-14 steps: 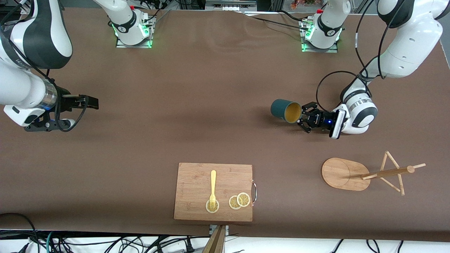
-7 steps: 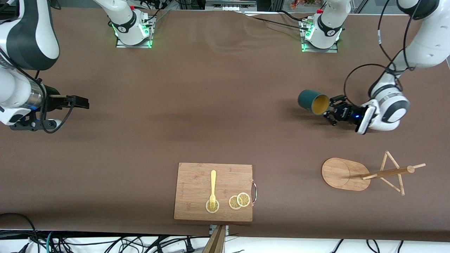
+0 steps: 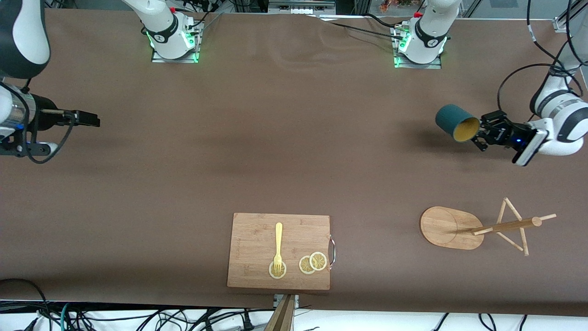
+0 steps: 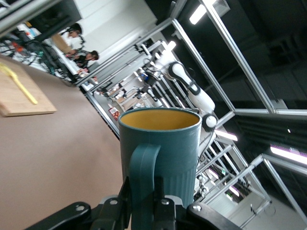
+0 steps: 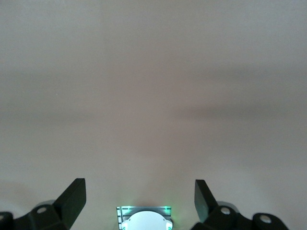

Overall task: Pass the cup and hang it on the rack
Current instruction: 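Lift the mug with the left gripper and carry it toward the rack, then lower the mug handle onto a rack peg with the left gripper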

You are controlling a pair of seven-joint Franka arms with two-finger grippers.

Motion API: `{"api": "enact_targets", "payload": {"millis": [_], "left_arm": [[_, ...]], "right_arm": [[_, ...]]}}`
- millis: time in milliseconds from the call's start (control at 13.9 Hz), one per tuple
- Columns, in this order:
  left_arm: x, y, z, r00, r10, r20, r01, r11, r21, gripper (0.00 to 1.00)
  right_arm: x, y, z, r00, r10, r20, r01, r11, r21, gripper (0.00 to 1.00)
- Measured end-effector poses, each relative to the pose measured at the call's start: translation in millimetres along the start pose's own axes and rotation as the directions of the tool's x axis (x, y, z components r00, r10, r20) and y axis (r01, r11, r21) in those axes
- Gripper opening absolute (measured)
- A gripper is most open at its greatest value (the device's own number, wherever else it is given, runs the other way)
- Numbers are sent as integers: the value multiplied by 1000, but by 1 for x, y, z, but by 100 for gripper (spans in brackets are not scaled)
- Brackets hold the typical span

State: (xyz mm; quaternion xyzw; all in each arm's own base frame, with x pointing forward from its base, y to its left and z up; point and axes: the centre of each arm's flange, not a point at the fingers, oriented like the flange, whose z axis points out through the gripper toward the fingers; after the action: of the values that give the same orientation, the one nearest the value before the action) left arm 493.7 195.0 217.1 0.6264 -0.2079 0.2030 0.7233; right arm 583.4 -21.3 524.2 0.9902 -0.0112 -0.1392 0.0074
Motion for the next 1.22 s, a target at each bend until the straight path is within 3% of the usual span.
{"api": "enact_targets", "payload": {"millis": [287, 573, 932, 1219], "left_arm": [[38, 19, -31, 978, -210, 4, 210, 975, 70, 21], [51, 21, -44, 896, -442, -42, 443, 887, 128, 21], [69, 19, -61, 742, -651, -161, 670, 716, 195, 21], [87, 11, -57, 690, -688, -225, 724, 647, 239, 21]], "right_arm": [[-7, -2, -14, 1000, -5, -27, 5, 1000, 1, 100], [-5, -13, -14, 999, -24, -33, 24, 1000, -1, 100], [-24, -33, -60, 980, -56, -191, 66, 997, 42, 100], [-63, -36, -102, 958, -65, -279, 80, 996, 42, 100]]}}
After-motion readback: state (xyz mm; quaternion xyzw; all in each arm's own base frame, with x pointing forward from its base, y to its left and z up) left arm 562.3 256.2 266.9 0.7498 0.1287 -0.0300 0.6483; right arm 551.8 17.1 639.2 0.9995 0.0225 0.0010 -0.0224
